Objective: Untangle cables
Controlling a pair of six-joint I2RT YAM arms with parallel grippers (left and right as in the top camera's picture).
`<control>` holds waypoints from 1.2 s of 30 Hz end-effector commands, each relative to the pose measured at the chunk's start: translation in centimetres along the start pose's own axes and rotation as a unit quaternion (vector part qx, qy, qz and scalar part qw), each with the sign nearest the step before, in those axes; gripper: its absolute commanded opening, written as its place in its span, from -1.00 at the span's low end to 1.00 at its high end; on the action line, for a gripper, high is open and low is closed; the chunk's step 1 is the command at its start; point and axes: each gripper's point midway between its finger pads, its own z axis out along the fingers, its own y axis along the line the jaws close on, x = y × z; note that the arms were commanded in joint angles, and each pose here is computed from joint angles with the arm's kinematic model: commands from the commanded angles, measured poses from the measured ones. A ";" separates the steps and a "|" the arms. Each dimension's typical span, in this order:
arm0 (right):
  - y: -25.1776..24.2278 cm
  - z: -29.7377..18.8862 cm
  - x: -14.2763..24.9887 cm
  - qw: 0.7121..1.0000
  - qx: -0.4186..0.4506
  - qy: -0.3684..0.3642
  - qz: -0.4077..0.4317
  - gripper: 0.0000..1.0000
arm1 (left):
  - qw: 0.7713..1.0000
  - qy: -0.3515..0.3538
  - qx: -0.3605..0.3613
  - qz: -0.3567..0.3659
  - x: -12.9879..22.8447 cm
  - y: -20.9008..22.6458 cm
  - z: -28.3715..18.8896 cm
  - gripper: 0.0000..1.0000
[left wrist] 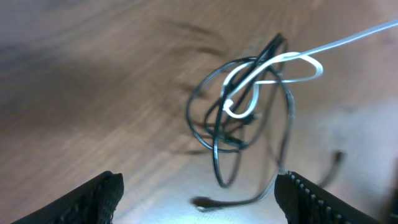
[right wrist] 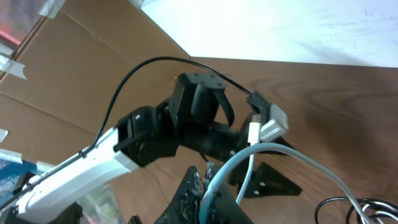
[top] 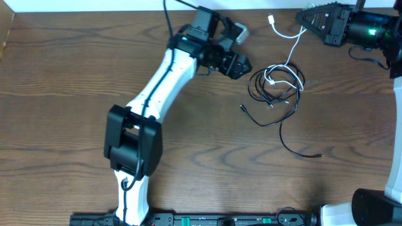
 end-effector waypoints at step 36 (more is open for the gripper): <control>-16.1 -1.2 7.0 0.934 0.337 0.039 0.113 -0.98 | 0.983 -0.073 -0.159 -0.059 -1.7 7.2 -16.8 -0.86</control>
